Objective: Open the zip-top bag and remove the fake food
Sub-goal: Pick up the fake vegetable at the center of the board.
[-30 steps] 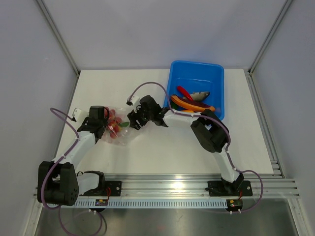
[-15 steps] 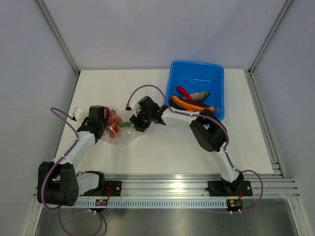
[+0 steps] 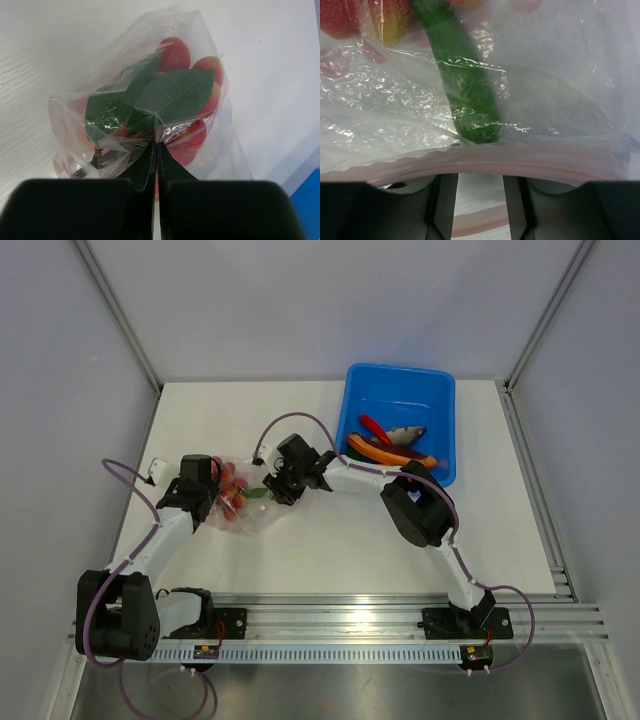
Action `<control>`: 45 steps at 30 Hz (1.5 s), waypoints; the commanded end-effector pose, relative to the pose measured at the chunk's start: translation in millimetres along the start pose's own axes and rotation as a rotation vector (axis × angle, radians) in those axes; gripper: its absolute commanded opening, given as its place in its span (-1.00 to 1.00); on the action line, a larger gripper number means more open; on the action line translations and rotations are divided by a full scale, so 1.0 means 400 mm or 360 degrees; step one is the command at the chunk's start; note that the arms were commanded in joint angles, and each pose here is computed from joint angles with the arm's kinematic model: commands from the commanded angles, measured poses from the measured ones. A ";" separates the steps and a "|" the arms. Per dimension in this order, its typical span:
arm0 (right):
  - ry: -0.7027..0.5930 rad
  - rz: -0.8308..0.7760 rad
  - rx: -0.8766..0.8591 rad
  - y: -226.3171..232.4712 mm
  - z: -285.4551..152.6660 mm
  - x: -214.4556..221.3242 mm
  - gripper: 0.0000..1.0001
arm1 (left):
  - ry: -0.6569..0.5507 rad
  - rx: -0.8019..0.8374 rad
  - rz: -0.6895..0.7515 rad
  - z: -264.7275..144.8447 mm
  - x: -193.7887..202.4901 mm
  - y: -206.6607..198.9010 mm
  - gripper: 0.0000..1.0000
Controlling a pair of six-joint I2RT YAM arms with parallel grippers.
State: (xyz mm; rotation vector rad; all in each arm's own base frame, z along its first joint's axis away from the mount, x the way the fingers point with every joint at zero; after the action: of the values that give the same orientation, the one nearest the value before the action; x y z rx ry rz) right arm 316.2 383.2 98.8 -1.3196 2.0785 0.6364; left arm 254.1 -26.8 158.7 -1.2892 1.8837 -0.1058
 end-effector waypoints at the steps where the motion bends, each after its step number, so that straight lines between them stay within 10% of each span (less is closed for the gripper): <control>1: 0.0006 -0.0050 0.0042 -0.003 0.000 -0.023 -0.08 | -0.0045 0.0131 -0.0047 -0.022 -0.032 -0.043 -1.00; 12: -0.0009 -0.0022 0.0099 -0.012 0.012 -0.029 -0.35 | -0.0038 0.0155 -0.0047 -0.027 -0.034 -0.046 -1.00; 22: -0.0032 -0.0023 0.0125 -0.011 -0.005 -0.034 -1.00 | -0.0044 0.0137 -0.0061 -0.026 -0.034 -0.042 -1.00; 45: 0.0087 0.0054 0.0499 -0.008 -0.194 -0.063 -1.00 | -0.0071 0.0016 -0.0253 -0.038 -0.034 -0.016 -1.00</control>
State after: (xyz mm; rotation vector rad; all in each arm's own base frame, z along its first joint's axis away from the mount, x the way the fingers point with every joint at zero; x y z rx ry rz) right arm 312.3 351.8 123.3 -1.2249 2.1826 0.3349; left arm 248.5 -27.5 166.9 -1.3790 1.8243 -0.1531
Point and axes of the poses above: each gripper's point midway between its finger pads, its own z axis out along the fingers, its own y axis along the line the jaws close on, x = y × z, the point moved 10 cm from there along -z, back along the fingers, and after that the axes turned 2 degrees about z, right-handed, at the moved point
